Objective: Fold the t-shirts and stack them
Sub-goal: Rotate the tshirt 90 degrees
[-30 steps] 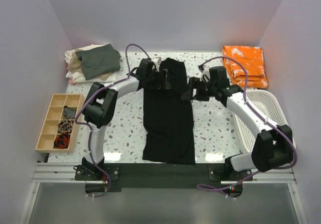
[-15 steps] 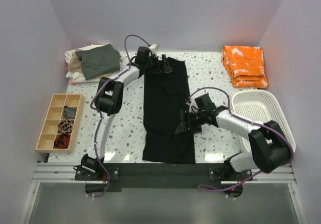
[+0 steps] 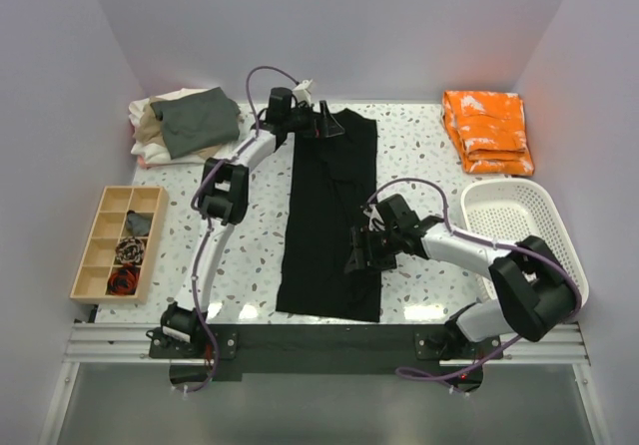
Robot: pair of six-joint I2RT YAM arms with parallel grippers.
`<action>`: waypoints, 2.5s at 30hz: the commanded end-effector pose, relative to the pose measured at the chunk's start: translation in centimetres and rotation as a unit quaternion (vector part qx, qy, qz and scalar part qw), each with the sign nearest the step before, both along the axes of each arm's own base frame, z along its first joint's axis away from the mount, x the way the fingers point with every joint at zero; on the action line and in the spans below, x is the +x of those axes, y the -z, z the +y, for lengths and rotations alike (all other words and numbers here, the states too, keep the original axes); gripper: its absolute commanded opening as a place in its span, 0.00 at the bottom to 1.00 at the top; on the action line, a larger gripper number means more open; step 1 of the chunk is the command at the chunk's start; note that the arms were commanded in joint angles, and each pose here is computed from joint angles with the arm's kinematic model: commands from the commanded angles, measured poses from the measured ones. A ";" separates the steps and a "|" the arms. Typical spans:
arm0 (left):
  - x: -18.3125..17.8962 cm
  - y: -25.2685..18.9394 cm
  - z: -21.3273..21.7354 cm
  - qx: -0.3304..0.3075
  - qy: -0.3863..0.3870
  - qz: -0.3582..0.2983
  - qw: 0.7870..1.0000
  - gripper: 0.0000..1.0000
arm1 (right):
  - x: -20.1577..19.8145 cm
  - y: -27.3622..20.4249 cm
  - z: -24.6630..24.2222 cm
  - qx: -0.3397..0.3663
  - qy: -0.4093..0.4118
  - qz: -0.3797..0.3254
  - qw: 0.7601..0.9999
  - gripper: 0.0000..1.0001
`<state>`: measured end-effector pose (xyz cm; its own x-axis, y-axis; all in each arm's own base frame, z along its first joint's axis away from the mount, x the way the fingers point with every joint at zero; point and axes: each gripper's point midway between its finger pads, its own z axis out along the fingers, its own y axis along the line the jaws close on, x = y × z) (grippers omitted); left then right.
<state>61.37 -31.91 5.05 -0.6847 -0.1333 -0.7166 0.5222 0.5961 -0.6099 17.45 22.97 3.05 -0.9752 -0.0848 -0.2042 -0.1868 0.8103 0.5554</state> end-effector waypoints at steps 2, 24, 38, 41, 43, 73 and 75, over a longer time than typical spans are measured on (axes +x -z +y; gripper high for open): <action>1.8 3.3 4.3 0.000 -0.032 0.005 0.999 1.00 | 0.3 -0.4 -2.6 -0.071 -0.010 -0.047 0.996 0.74; -27.4 -8.6 -1.7 0.029 0.031 0.019 0.999 1.00 | 13.9 -14.3 -13.0 -0.240 0.270 -0.294 0.885 0.93; -35.8 -2.5 -3.2 0.070 0.038 0.077 0.994 0.88 | 17.3 -10.5 -16.6 -0.216 0.290 -0.219 0.906 0.92; -35.9 -2.0 -3.9 0.061 0.044 0.089 0.993 0.85 | 17.1 -9.4 -16.6 -0.217 0.285 -0.208 0.910 0.91; -35.9 -1.8 -4.1 0.056 0.045 0.095 0.993 0.85 | 17.0 -8.7 -16.5 -0.216 0.281 -0.200 0.913 0.91; -36.6 -2.0 -8.9 0.025 0.079 0.112 0.990 0.64 | 16.2 -4.9 -15.5 -0.199 0.258 -0.159 0.932 0.89; -36.6 -1.6 -8.7 0.035 0.075 0.114 0.990 0.64 | 16.1 -4.8 -15.5 -0.199 0.258 -0.158 0.932 0.89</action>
<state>23.89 -39.38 4.99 -0.8593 0.0491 -0.5091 0.4367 0.5887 -0.6803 33.07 7.44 7.49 -0.8206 0.2449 -0.5163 0.1908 0.9691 0.1565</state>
